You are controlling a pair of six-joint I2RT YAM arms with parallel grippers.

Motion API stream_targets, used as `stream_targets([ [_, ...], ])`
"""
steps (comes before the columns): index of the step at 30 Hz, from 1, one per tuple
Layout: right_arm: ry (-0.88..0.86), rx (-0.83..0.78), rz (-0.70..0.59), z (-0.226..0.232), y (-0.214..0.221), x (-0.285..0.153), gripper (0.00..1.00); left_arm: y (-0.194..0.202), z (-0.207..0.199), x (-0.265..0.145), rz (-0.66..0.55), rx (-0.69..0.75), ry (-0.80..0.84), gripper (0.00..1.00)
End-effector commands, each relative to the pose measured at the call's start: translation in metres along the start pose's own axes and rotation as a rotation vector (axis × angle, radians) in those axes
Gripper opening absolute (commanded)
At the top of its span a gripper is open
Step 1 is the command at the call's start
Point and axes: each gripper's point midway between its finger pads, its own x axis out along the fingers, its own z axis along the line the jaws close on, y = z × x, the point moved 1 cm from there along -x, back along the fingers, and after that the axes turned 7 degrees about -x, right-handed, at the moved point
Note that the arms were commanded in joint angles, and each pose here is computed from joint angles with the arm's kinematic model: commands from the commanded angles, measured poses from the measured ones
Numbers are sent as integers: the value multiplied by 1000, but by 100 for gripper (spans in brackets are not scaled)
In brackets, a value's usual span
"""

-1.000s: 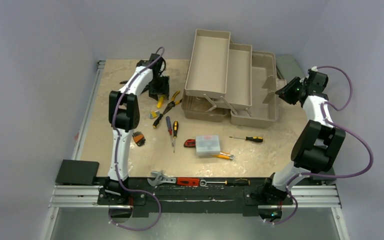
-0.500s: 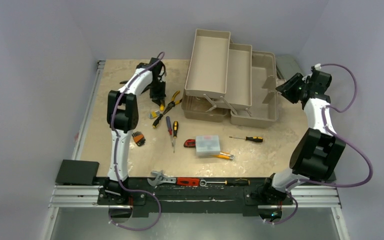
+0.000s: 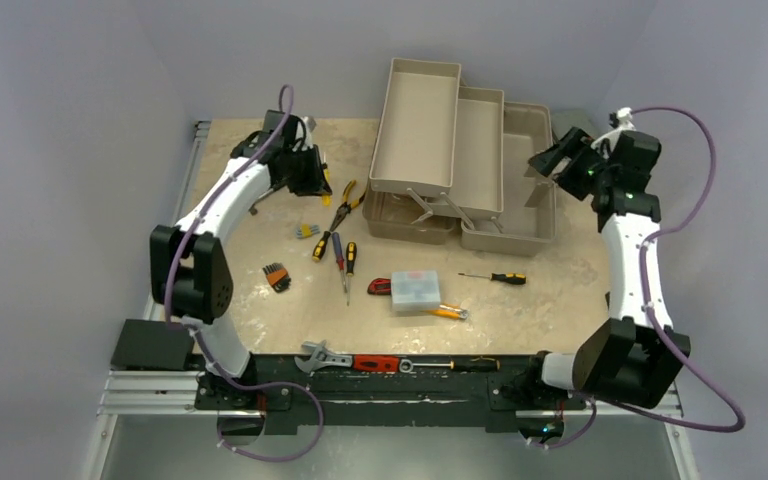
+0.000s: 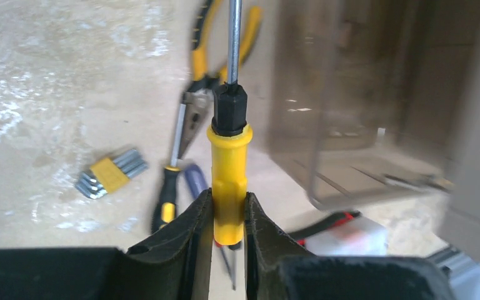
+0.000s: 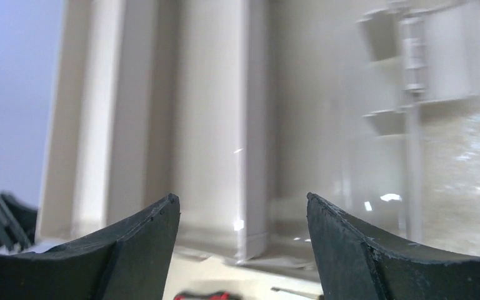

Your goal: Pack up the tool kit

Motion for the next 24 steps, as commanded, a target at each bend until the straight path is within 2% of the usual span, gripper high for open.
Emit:
stream_targets([
  [1, -217, -176, 9, 83, 12, -33, 73, 2, -45, -37, -114, -17, 220, 0],
  [6, -430, -247, 42, 146, 56, -62, 69, 38, -55, -62, -128, -25, 351, 0],
  [12, -712, -226, 94, 216, 111, -89, 67, 79, -55, -86, -165, -13, 456, 0],
  [15, -731, -236, 100, 227, 123, -91, 67, 74, -61, -108, -220, 7, 478, 0],
  [20, -696, -237, 80, 223, 122, -94, 68, 55, -91, -137, -208, 29, 547, 0],
  [24, -629, -238, 12, 211, 114, -101, 74, 30, -123, -150, -218, 37, 622, 0],
])
